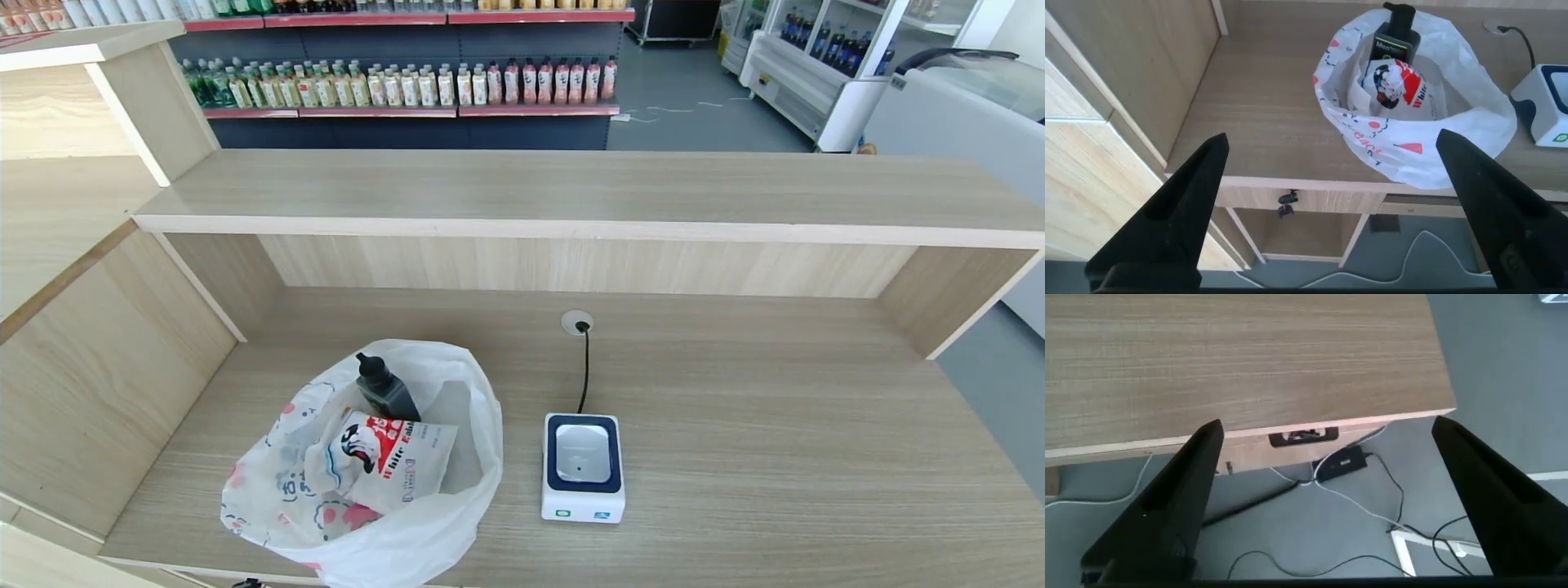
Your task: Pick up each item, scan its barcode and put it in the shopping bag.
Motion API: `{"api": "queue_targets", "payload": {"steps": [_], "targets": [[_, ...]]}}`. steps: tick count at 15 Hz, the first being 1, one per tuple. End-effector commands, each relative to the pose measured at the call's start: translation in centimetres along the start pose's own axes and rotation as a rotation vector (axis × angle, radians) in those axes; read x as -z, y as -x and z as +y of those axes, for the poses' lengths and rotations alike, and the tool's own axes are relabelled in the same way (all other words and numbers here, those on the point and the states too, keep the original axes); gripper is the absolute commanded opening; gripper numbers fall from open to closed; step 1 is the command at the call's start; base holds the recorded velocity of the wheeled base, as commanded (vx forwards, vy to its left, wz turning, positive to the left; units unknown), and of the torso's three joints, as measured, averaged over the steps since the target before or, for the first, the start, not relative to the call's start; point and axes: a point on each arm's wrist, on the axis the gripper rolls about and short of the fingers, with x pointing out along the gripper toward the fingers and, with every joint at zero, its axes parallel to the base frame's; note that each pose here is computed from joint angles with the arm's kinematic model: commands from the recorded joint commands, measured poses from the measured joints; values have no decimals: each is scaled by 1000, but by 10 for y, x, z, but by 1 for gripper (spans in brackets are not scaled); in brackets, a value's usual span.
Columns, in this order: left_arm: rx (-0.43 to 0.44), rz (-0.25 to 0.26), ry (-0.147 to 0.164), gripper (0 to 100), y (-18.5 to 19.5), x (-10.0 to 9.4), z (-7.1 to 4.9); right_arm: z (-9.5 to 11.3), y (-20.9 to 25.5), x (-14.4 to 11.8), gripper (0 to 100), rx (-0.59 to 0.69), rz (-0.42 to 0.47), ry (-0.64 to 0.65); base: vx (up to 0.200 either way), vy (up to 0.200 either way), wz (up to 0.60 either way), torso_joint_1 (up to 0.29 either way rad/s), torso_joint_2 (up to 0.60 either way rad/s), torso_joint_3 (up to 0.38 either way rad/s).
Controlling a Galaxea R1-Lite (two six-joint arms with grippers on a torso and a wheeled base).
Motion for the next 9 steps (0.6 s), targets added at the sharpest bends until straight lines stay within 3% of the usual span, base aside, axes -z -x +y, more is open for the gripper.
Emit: {"api": "queue_targets", "payload": {"steps": [1,3,4,9], "targets": [[-1,0,1,100,0,0,0,-1,19,16,100,-63,-221,-64,0,0,0,0,0,0],[-1,0,1,100,0,0,0,-1,20,19,100,-96,-224,-85,0,0,0,0,0,0],[-1,0,1,100,0,0,0,-2,23,23,100,-126,-290,-115,0,0,0,0,0,0],[-1,0,1,100,0,0,0,-3,23,22,100,-127,-291,-114,0,0,0,0,0,0]]}}
